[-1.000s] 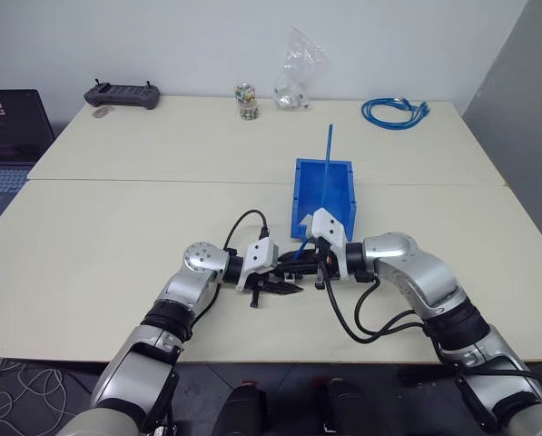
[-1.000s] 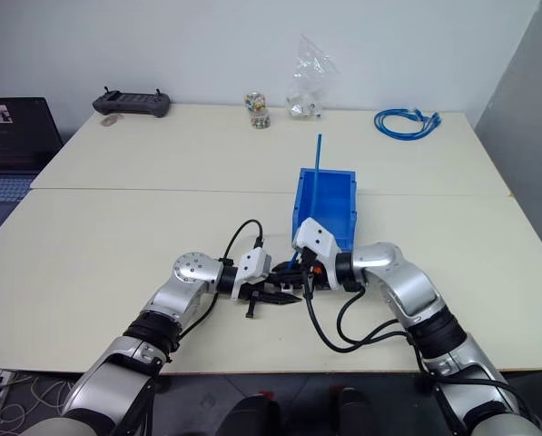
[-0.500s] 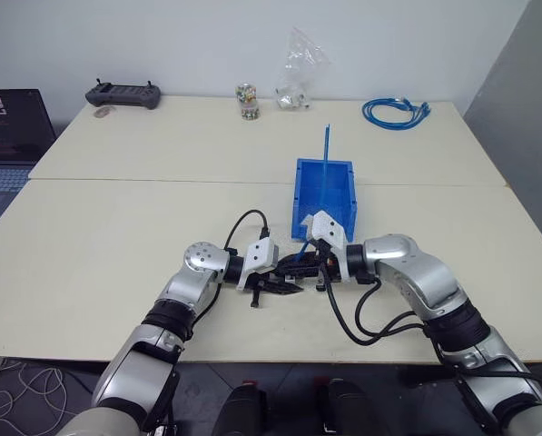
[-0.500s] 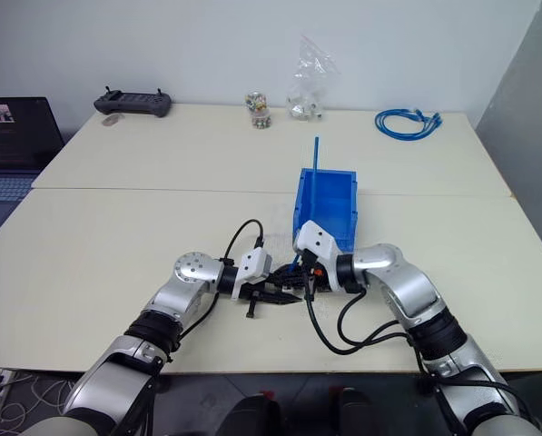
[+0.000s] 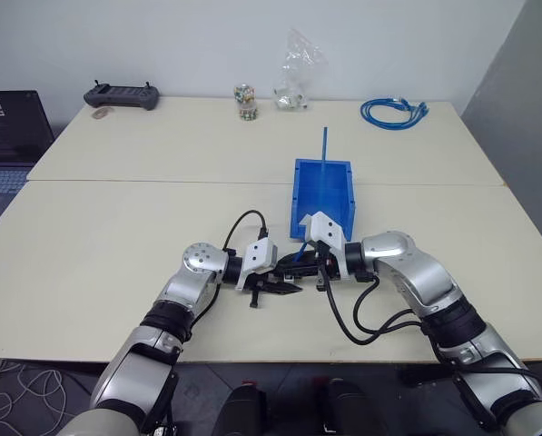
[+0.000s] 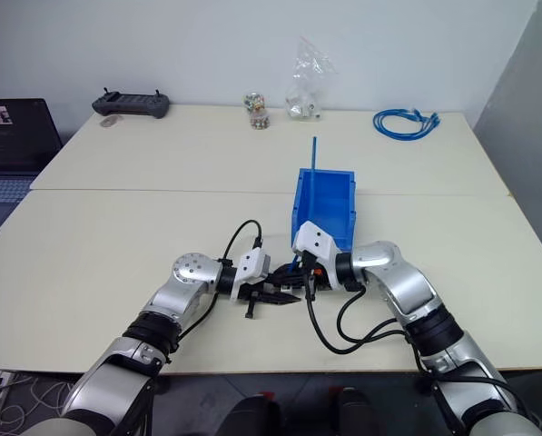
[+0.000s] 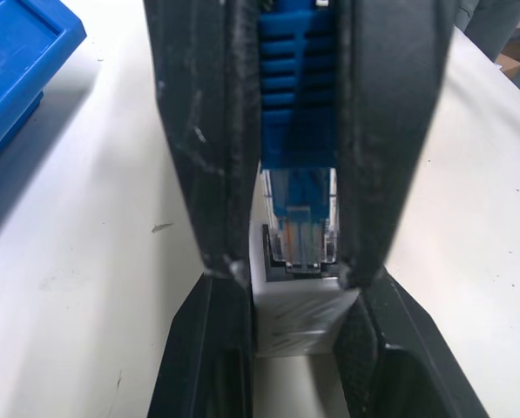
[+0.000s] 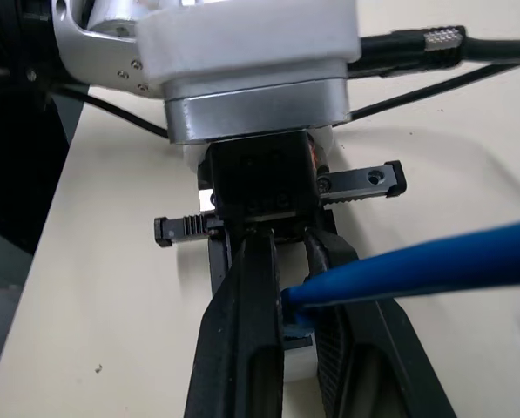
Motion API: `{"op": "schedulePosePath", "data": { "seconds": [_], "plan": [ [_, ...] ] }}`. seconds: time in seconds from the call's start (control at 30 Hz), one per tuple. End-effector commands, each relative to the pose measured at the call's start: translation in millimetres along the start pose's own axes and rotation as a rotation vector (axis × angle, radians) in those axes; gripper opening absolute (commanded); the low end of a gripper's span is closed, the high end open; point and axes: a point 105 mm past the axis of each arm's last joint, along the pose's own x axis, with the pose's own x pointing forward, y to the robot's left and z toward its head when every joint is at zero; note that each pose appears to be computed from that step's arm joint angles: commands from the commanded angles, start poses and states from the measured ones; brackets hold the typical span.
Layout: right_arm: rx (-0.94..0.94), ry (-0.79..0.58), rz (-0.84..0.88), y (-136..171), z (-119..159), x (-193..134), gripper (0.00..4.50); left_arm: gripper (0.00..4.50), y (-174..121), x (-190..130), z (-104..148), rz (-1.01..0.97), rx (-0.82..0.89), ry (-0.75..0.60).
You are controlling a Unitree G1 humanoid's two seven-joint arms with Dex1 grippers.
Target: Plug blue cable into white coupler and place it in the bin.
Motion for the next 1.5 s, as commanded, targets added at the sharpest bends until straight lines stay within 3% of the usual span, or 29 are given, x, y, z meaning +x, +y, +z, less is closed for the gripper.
{"op": "schedulePosePath", "data": {
  "seconds": [0.03, 0.13, 0.43, 0.63, 0.8, 1.13, 1.2, 1.33, 1.5],
  "plan": [
    [-0.094, 0.053, 0.044, 4.0, -5.5, 8.8, 0.37, 0.83, -3.6, 2.6, -0.9, -0.015, 0.005, 0.007],
    [-0.138, 0.085, 0.078, 9.2, -11.6, 14.5, 0.37, 0.83, -3.4, 2.6, -0.9, -0.010, 0.008, 0.006],
    [-0.005, 0.097, 0.137, 20.9, -20.5, 23.5, 0.37, 0.83, -3.2, 3.7, 0.2, -0.005, 0.012, 0.001],
    [0.072, 0.122, 0.138, 24.9, -42.2, 29.2, 0.37, 0.83, -4.6, 3.3, 0.6, -0.001, 0.015, -0.003],
    [0.016, 0.215, 0.176, 40.5, -79.1, 26.2, 0.37, 0.83, -4.6, 1.5, 0.9, 0.018, 0.017, -0.007],
    [0.013, 0.185, 0.145, 40.6, -81.5, 33.8, 0.37, 0.83, -5.2, 1.1, 1.8, 0.028, 0.021, -0.002],
    [0.021, 0.168, 0.117, 34.6, -77.0, 30.2, 0.37, 1.52, -3.1, 1.1, 3.3, 0.039, 0.007, -0.010],
    [0.022, 0.086, 0.015, 20.7, -54.5, 16.1, 0.37, 2.31, -0.6, -5.5, 9.6, 0.113, -0.006, -0.049],
    [0.150, -0.108, -0.125, 16.9, 3.5, -27.4, 0.37, 3.49, -25.2, -35.3, 16.7, 0.251, -0.115, -0.099]
  ]
}}
